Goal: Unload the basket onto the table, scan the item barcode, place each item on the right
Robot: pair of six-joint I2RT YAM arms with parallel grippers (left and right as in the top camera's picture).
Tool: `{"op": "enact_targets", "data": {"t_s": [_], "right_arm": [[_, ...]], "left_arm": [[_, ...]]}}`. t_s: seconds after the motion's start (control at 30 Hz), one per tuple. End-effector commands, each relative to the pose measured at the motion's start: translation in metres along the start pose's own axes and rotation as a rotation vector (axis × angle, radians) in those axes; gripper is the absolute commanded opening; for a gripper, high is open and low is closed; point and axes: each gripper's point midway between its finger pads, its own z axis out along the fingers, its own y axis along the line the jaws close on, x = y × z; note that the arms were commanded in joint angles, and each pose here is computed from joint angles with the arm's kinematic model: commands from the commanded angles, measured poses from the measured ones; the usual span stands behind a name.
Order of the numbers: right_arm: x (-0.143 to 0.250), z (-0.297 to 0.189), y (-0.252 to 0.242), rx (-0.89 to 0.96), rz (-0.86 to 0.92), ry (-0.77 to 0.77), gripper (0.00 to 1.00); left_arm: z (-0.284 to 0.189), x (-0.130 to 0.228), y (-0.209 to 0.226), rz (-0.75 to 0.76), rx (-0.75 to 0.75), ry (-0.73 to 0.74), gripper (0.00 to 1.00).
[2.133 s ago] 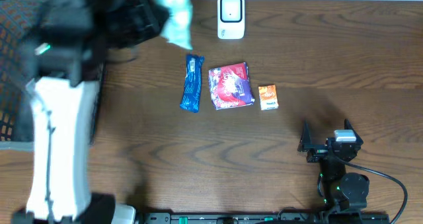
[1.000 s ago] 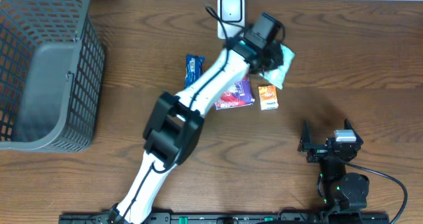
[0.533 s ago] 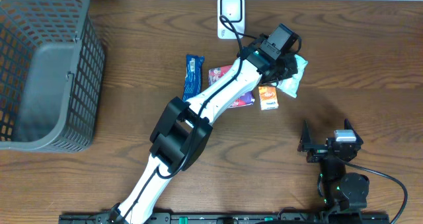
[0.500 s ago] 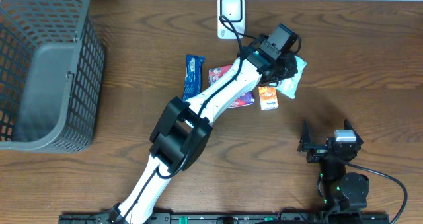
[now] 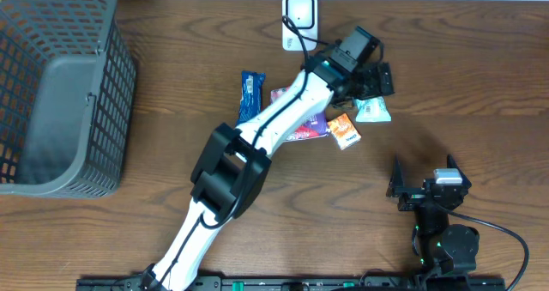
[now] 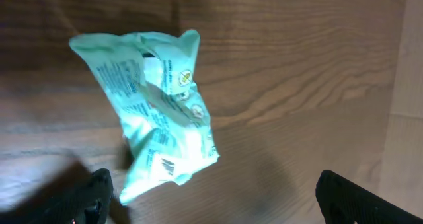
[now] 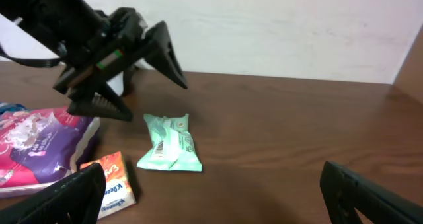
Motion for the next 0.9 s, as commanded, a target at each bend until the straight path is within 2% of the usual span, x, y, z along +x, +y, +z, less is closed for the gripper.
{"op": "enact_targets", "data": {"t_s": [0.0,0.1,0.33,0.5,0.63,0.87], "right_arm": [[0.001,0.000,-0.001,0.006,-0.007,0.001,0.99],[0.001,0.000,-0.001,0.006,-0.007,0.001,0.99],[0.001,0.000,-0.001,0.006,-0.007,0.001,0.99],[0.001,0.000,-0.001,0.006,-0.007,0.001,0.99],[0.001,0.000,-0.001,0.006,-0.007,0.001,0.99],[0.001,0.000,-0.001,0.006,-0.007,0.001,0.99]], "left_arm": [[-0.055,-0.021,-0.024,0.146,0.067,-0.049,0.98],[-0.088,-0.033,-0.019,0.193,0.022,-0.094,0.98],[-0.203,-0.066,0.038,0.171,-0.360,-0.339,0.98],[-0.289,-0.068,0.082,0.117,-0.606,-0.452,0.98],[-0.342,-0.056,0.131,0.045,-0.794,-0.437,0.98],[-0.385,-0.032,0.219,-0.138,-0.999,-0.275,0.98]]}}
